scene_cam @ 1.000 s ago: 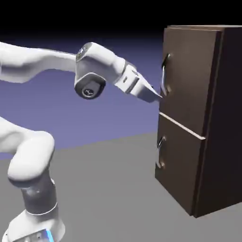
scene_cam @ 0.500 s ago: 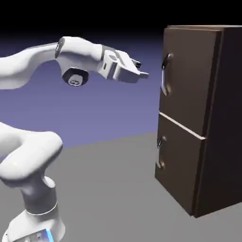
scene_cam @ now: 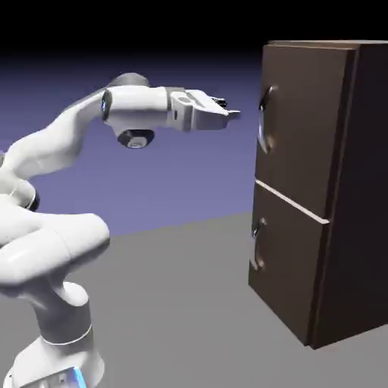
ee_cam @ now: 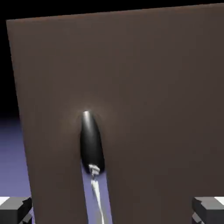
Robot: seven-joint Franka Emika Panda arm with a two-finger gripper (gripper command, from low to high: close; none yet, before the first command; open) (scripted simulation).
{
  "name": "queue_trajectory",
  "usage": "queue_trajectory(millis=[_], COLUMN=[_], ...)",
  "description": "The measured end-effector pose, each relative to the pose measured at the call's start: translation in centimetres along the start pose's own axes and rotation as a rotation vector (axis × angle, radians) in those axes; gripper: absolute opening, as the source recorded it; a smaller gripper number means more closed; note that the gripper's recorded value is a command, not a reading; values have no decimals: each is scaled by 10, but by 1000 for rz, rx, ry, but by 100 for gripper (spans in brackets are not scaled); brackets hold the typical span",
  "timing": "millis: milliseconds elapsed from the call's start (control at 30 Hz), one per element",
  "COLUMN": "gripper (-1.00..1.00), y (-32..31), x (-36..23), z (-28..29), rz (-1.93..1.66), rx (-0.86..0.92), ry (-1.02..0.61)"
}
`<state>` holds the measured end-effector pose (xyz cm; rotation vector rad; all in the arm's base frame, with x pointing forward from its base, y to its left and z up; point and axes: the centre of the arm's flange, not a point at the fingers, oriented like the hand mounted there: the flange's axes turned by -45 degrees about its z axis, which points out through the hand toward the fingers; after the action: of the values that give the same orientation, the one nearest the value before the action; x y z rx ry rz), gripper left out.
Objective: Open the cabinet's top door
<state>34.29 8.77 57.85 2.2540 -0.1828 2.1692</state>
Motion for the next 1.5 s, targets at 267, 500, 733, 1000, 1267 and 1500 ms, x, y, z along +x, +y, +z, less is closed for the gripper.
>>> queue_trajectory(millis=[267,500,733,1000,1267,1500], gripper=[0,-100,-100,-100,-100,-100], y=[-3,2,38,83,128,169], x=[-29,-28,-27,-25,-23,-20], z=[46,77,37,3,-18,-30], rz=[-76,-76,-80,-83,-86,-88], rx=[20,54,257,467,651,809], ry=[42,40,32,24,16,9])
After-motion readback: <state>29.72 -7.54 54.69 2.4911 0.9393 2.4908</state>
